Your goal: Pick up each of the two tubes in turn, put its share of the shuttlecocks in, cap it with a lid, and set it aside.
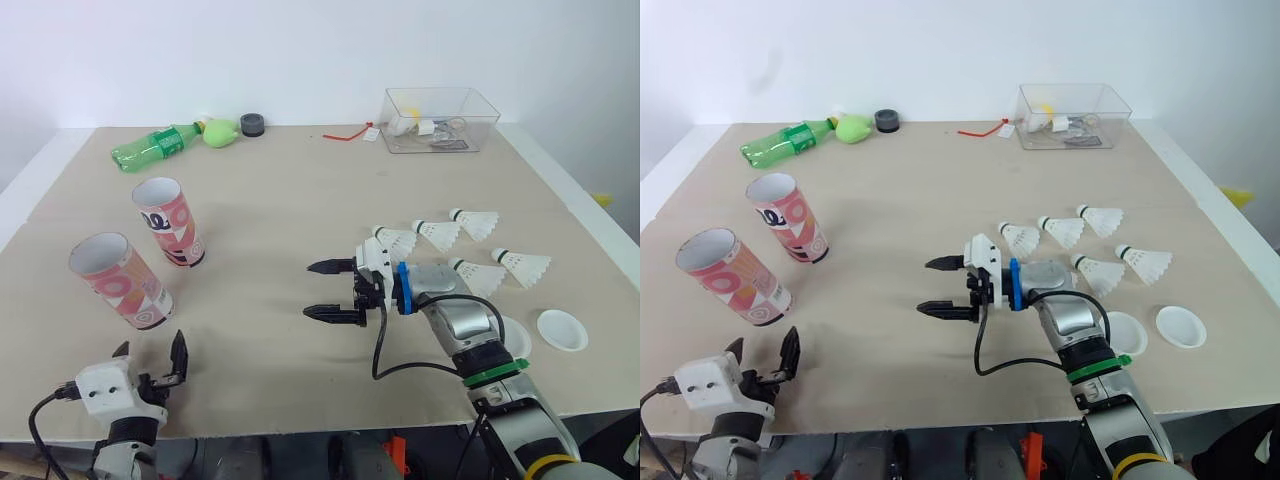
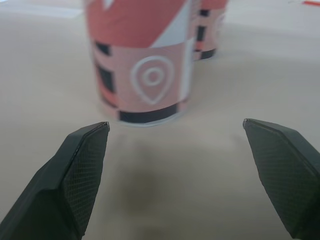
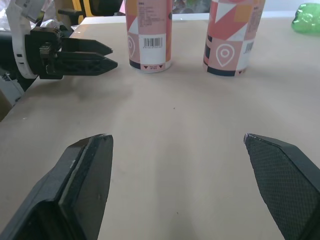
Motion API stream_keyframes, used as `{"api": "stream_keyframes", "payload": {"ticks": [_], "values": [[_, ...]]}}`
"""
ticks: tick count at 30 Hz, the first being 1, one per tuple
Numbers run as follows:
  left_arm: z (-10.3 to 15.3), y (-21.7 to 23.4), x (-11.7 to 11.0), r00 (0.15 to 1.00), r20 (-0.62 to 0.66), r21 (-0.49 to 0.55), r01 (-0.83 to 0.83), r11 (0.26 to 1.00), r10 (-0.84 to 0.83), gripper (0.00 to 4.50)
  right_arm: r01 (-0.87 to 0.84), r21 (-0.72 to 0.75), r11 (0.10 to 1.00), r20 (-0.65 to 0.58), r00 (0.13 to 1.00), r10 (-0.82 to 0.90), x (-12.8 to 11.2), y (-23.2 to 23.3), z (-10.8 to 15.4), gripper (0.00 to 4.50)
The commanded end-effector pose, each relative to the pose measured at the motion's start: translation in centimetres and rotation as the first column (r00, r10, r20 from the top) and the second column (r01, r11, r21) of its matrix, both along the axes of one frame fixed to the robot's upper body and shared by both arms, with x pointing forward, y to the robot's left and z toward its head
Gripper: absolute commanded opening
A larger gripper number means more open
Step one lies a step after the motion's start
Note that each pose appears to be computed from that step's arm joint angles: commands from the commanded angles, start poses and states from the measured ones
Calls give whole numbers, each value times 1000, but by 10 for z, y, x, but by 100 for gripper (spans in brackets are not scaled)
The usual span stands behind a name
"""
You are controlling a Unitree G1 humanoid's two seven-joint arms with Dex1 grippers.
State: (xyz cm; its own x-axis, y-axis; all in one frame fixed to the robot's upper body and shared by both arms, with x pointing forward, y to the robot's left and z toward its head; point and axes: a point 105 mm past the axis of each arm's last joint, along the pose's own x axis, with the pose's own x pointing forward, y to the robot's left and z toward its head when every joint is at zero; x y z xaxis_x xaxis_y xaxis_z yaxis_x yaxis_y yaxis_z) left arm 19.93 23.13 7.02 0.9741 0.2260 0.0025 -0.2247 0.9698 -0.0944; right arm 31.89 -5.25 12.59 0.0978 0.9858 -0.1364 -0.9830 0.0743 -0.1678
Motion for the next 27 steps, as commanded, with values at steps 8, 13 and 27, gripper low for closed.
{"api": "stream_keyframes", "payload": {"ticks": [8,13,27], "values": [[1,24,24,999,10,62,-52,997,51,443,32,14,999,58,998,-33,5,-6,12,450],[-2,27,30,997,5,56,-75,996,75,443,49,10,999,60,997,-49,6,-11,11,450],[-7,32,55,999,-5,22,-45,999,45,443,70,4,998,66,995,-70,7,-14,11,450]]}}
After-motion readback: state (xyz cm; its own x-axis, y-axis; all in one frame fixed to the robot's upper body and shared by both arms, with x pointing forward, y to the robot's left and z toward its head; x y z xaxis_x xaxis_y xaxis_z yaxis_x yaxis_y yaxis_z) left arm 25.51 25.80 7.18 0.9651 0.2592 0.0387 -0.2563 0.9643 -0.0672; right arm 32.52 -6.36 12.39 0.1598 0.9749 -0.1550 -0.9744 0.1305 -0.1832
